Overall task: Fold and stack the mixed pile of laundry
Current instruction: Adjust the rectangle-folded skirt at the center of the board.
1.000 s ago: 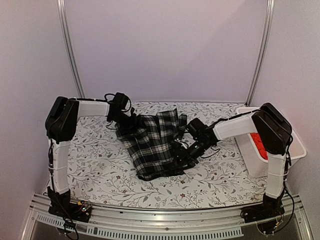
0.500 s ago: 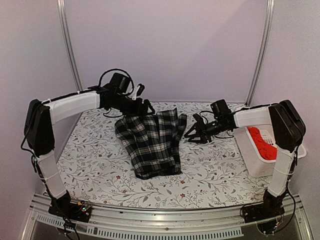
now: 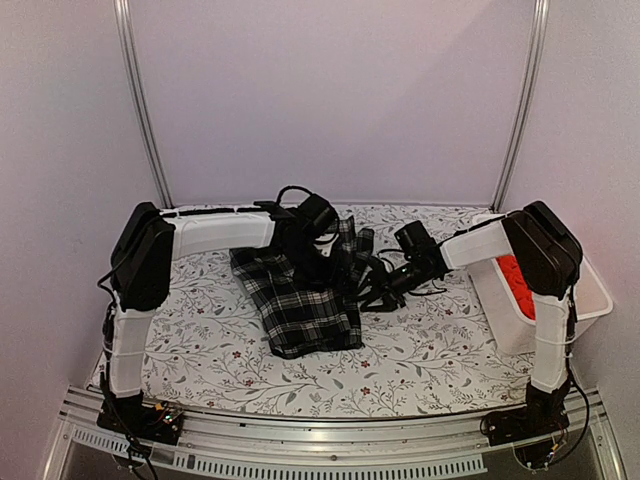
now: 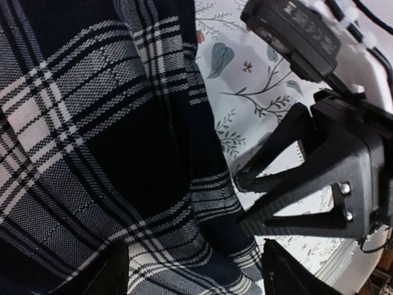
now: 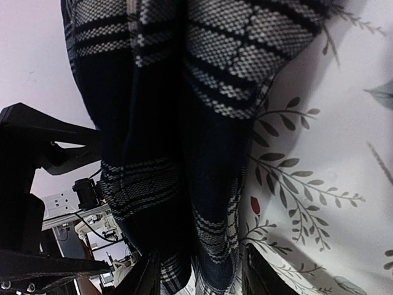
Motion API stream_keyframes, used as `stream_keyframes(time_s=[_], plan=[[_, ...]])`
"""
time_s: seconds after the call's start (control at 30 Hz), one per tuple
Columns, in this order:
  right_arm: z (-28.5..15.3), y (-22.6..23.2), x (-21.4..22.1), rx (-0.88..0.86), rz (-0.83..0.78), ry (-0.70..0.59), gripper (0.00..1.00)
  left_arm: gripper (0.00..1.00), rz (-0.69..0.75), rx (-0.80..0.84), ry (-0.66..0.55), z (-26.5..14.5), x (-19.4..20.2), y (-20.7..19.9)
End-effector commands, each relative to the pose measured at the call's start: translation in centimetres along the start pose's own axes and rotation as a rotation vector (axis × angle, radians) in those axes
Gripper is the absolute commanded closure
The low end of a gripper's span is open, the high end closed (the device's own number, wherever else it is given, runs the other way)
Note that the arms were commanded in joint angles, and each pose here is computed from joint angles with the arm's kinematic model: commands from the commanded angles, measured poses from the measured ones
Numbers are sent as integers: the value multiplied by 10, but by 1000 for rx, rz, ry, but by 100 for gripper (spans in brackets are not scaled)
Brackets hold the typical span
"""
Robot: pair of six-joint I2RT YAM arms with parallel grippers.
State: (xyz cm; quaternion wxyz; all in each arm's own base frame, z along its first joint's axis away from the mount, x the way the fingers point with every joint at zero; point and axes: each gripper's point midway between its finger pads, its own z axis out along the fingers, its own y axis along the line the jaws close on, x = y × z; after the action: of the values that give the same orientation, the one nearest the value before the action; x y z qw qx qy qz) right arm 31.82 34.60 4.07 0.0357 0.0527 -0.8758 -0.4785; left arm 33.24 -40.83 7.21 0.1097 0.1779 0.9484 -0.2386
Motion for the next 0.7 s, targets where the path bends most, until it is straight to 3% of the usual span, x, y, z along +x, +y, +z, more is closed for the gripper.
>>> stream_keyframes(time_s=[0.0,0.17,0.3,0.53,0.6,0.67], plan=[[15,-14,10,29,22,30,58,33,-48,-96,37,5,5,14],[22,-17,13,8,30,37,67,45,-32,-101,41,12,1,17],[27,-16,15,-9,33,43,75,49,-30,-78,58,19,2,13],[35,-5,16,-73,31,54,98,94,3,-23,69,9,7,2],[37,-5,17,-80,37,57,100,100,22,9,58,-1,8,-5],[38,-6,18,-79,44,58,100,100,32,31,53,-11,11,-10]])
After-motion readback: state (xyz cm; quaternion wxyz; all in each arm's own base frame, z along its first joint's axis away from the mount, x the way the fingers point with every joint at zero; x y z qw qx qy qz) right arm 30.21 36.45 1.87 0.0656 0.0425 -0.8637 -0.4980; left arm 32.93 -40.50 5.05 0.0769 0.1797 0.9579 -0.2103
